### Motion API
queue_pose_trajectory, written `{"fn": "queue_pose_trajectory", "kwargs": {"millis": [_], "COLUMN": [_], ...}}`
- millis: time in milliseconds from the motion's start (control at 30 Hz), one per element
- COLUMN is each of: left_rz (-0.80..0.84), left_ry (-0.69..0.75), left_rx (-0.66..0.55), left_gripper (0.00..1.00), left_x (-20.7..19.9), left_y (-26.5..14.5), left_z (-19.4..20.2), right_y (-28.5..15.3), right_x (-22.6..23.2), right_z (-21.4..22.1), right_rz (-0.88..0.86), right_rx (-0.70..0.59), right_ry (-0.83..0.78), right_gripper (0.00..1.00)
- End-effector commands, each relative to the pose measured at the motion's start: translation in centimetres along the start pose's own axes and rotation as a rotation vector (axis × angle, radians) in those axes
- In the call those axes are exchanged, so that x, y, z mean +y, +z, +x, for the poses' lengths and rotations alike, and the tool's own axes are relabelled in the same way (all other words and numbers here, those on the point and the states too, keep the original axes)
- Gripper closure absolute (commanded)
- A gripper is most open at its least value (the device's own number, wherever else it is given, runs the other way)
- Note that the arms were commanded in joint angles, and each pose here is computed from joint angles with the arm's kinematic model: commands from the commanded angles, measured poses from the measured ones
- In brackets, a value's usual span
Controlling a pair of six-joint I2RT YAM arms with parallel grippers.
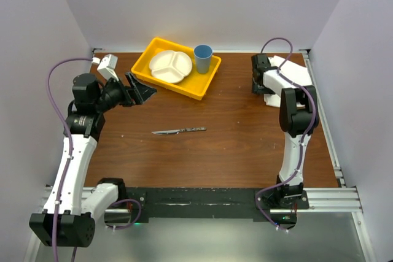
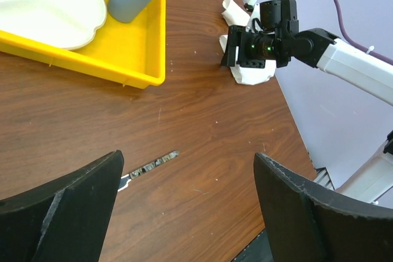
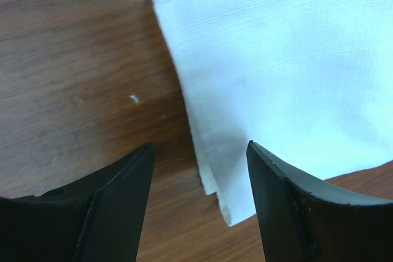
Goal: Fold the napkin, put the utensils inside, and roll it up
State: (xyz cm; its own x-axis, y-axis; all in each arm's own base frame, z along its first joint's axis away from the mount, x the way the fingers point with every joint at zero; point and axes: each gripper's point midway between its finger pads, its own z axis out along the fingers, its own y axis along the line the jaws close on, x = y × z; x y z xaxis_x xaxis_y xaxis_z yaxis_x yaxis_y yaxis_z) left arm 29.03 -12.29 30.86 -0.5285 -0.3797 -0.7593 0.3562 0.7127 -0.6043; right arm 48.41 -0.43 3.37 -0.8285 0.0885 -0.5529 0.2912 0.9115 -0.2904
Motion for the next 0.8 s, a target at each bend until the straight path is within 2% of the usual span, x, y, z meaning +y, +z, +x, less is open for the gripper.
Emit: {"fn": "queue_pose_trajectory", "kwargs": {"millis": [0,33,67,100,133,167,200,267,300,333,367,400,433,467,500,600,633,667,733,767], "left_rz": [0.049,0.052,0.046,0.027,0.016,-0.036,-0.066,-0.081,-0.072,-0.063,-0.008,0.010,-0.015,0.033,0.022,0.033,0.045,0.101,0.123,0.153], "left_ry": [-0.003,-0.001,0.009,0.024,0.052,0.090,0.136,0.181,0.165,0.154,0.154,0.159,0.171,0.207,0.229,0.279,0.284,0.278,0.267,0.226], "left_rx": [-0.010,-0.006,-0.009,-0.005,-0.007,0.010,0.025,0.049,0.068,0.097,0.092,0.097,0.102,0.095,0.122,0.165,0.173,0.140,0.173,0.145], "left_gripper": [0.09,0.09,0.12,0.12,0.12,0.12,0.12,0.13,0.14,0.14,0.16,0.16,0.16,0.16,0.16,0.17,0.18,0.19,0.20,0.20], "left_x": [-0.7,-0.7,-0.9,-0.9,-1.4,-2.1,-2.3,-3.9,-4.3,-4.1,-5.7,-6.0,-5.3,-7.1,-7.0,-8.3,-8.7,-10.3,-10.2,-10.9], "left_y": [0.4,0.5,0.8,1.0,1.3,2.1,2.8,4.0,4.7,5.3,5.9,6.4,7.0,7.5,8.2,10.1,10.4,10.9,11.4,11.7], "left_z": [-0.2,-0.1,-0.1,0.1,0.0,1.1,1.7,3.4,4.3,5.9,6.8,7.7,9.2,10.4,12.0,15.3,16.2,16.3,18.5,18.3], "right_y": [0.4,0.5,0.6,0.5,0.1,-0.5,-2.0,-4.8,-7.5,-9.3,-10.8,-13.7,-14.9,-16.5,-18.0,-21.9,-24.0,-25.0,-27.6,-28.3], "right_x": [-2.4,-2.2,-2.0,-1.7,-0.7,0.4,1.1,3.7,4.3,6.4,7.2,7.4,8.4,8.5,8.8,7.1,6.0,5.5,4.2,3.8], "right_z": [0.6,0.7,0.9,1.0,1.5,1.7,1.1,2.8,2.3,4.9,5.7,5.5,8.3,9.0,10.3,11.5,11.2,11.1,10.7,10.6], "right_rz": [0.043,0.028,0.018,0.003,-0.052,-0.101,-0.129,-0.157,-0.189,-0.228,-0.259,-0.318,-0.357,-0.397,-0.428,-0.536,-0.588,-0.610,-0.672,-0.685], "right_rx": [0.012,0.015,0.024,0.030,0.054,0.058,0.028,0.011,-0.036,-0.026,-0.034,-0.079,-0.053,-0.062,-0.067,-0.092,-0.139,-0.158,-0.212,-0.224], "right_ry": [0.021,0.025,0.023,0.026,0.039,0.033,0.035,-0.031,-0.036,-0.098,-0.114,-0.108,-0.141,-0.139,-0.163,-0.130,-0.106,-0.096,-0.077,-0.067], "right_gripper": [0.46,0.52,0.73,0.85,0.95,1.00,1.00,1.00,1.00,1.00,1.00,1.00,1.00,1.00,1.00,1.00,1.00,1.00,1.00,1.00]}}
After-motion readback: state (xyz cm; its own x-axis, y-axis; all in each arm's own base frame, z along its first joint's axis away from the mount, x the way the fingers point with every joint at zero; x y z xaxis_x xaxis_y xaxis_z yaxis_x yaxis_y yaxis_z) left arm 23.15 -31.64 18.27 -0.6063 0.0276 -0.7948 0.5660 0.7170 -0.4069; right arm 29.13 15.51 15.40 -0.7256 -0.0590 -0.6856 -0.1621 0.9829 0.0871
